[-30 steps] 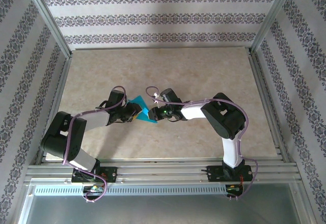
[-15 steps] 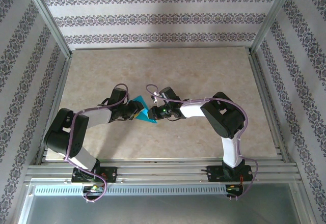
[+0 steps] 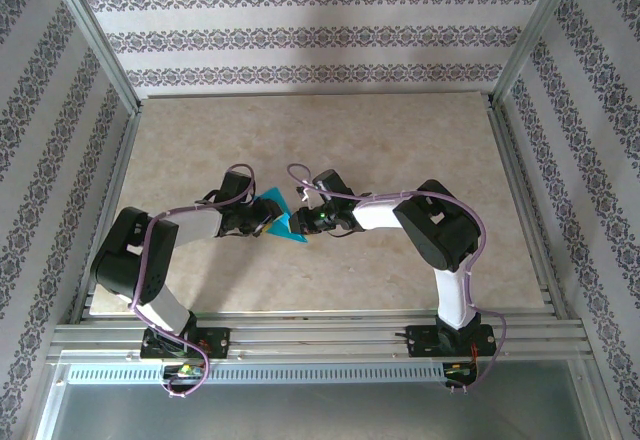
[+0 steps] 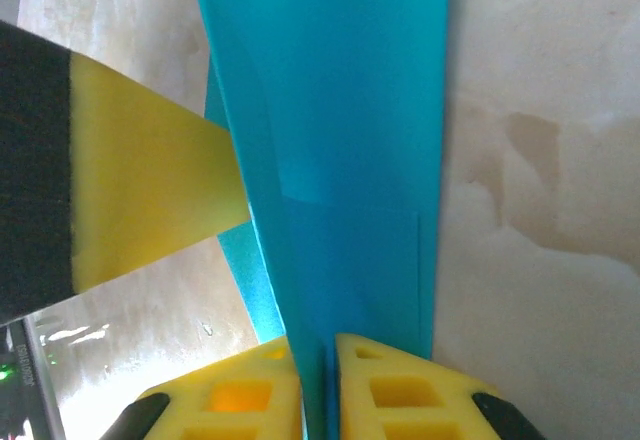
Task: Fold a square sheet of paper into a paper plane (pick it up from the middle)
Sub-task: Fourth fold the wing at the center of the table.
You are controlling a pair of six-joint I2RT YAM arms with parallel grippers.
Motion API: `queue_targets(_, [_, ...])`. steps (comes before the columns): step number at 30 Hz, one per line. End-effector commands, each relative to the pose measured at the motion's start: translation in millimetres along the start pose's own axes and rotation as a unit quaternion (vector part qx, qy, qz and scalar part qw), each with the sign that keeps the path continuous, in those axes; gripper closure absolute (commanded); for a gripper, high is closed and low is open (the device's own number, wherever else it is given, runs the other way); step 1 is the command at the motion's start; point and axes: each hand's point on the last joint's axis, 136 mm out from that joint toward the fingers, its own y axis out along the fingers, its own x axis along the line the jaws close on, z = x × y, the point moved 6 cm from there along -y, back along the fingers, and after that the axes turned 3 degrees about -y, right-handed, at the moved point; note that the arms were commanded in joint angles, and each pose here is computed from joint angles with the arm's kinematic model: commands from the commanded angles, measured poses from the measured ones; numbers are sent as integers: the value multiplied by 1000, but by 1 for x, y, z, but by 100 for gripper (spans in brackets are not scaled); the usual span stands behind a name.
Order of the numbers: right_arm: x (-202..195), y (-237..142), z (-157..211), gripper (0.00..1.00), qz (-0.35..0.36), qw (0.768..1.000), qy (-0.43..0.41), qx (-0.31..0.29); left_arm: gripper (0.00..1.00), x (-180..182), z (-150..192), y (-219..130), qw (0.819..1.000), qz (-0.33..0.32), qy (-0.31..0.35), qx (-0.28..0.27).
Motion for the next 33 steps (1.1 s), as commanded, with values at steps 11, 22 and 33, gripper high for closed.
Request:
queue_targets(11, [-4, -5, 12, 74, -2, 999, -14, 32, 57, 36, 7, 9, 988, -146, -32, 23])
queue_targets(22, [-10, -10, 19, 73, 5, 997, -67, 29, 57, 47, 9, 12, 981, -184, -51, 31])
queue_targets(33, [-16, -15, 13, 74, 26, 992, -122, 11, 58, 49, 9, 13, 980, -189, -55, 31])
